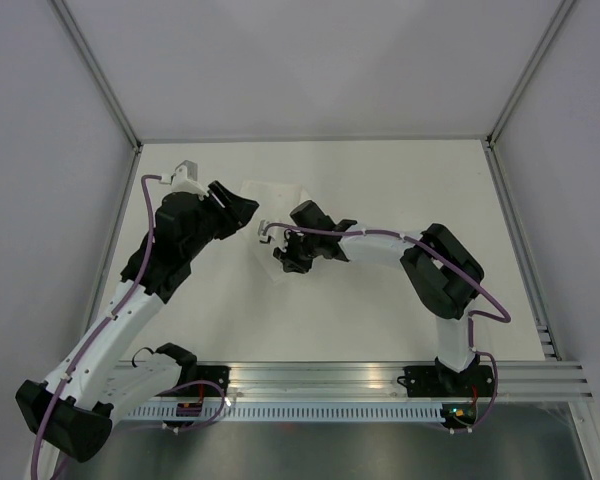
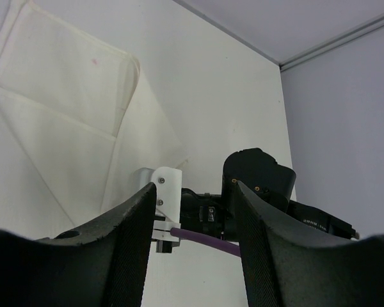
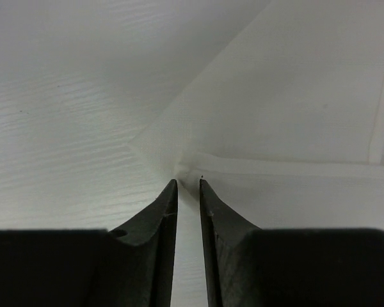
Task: Fold the napkin, place the utensils inside, and roll it up
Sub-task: Fold the napkin, then roll the napkin with the utensil
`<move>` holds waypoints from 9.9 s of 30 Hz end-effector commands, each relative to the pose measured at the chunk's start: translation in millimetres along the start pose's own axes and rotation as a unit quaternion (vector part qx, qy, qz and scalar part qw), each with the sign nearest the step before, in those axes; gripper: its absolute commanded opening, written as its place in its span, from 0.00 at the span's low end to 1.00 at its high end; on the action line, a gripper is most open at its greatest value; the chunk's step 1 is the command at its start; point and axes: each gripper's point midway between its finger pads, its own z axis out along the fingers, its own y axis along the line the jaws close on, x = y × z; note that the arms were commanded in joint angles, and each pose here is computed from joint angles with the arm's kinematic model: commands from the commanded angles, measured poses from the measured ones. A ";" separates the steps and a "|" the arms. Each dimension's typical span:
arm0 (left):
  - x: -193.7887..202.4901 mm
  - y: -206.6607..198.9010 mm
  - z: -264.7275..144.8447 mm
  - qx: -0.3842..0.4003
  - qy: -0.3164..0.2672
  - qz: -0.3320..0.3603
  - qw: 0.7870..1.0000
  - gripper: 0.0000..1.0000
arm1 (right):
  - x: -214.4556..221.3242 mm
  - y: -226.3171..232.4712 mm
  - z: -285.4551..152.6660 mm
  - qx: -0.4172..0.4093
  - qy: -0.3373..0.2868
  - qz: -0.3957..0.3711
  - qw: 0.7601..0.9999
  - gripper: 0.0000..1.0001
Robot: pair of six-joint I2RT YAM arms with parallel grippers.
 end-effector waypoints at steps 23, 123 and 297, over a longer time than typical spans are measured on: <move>16.3 93.6 74.7 -0.160 0.013 -0.071 0.984 0.40 | 6.0 -137.5 -106.0 0.159 -0.031 0.167 0.973 0.28; -83.8 21.6 52.8 -0.008 -0.020 0.106 0.994 0.61 | 17.3 -25.8 -47.3 0.076 0.053 -0.089 0.992 0.66; 312.0 74.1 89.9 0.259 0.463 0.635 0.562 0.02 | 76.8 -84.5 -117.0 -0.117 0.045 0.257 0.958 0.63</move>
